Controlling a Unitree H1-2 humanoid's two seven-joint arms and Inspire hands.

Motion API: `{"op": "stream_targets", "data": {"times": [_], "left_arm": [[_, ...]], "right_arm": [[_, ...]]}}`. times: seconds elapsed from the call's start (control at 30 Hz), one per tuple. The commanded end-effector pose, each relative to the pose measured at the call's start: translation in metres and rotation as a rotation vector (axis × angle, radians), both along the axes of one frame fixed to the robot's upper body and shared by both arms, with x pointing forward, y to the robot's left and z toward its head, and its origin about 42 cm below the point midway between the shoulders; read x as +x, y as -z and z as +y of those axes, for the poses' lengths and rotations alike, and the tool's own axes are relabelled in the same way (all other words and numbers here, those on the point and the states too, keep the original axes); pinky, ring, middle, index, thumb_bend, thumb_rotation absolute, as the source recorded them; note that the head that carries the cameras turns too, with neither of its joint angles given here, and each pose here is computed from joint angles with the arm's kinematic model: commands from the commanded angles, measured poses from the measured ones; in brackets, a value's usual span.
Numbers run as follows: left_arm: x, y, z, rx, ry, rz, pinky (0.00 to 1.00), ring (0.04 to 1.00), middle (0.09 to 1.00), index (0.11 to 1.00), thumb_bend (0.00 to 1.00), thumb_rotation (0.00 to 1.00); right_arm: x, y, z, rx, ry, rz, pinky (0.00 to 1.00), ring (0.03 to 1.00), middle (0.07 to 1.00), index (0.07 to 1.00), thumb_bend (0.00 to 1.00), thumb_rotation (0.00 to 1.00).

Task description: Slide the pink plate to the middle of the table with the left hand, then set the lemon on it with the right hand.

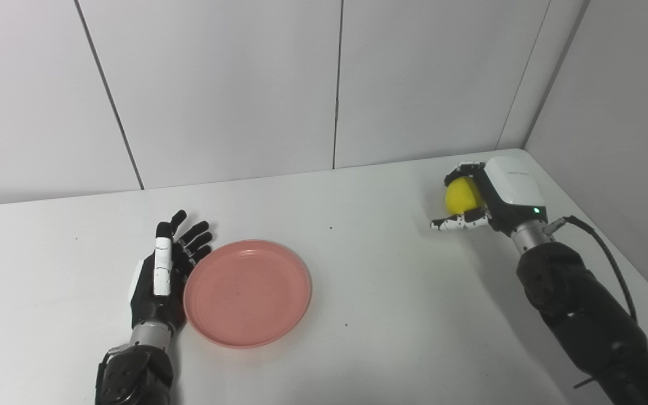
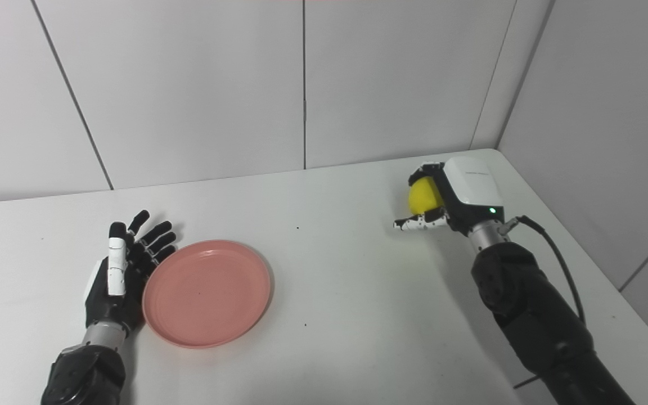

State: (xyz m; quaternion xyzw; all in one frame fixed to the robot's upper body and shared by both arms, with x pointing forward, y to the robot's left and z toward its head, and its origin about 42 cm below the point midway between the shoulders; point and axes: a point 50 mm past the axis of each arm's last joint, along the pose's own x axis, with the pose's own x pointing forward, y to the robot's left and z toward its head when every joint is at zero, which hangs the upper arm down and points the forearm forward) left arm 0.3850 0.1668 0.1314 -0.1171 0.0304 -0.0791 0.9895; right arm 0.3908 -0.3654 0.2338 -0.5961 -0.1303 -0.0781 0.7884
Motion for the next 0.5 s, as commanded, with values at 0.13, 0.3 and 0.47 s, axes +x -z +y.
{"op": "stream_targets", "data": {"times": [0.13, 0.3, 0.47], "left_arm": [[-0.014, 0.032, -0.005, 0.010, 0.002, 0.148, 0.82, 0.801, 0.785, 0.895, 0.86, 0.89], [-0.015, 0.033, -0.009, 0.005, 0.001, 0.148, 0.83, 0.796, 0.782, 0.893, 0.86, 0.89], [-0.017, 0.033, -0.016, -0.001, 0.004, 0.147, 0.83, 0.791, 0.774, 0.889, 0.84, 0.89]], "right_arm": [[0.007, -0.047, 0.024, -0.006, -0.114, -0.136, 0.18, 0.227, 0.312, 0.482, 0.50, 0.16], [0.010, -0.053, 0.042, 0.028, -0.156, -0.155, 0.16, 0.207, 0.291, 0.481, 0.50, 0.16], [0.015, -0.056, 0.063, 0.054, -0.208, -0.147, 0.17, 0.223, 0.308, 0.482, 0.50, 0.16]]}}
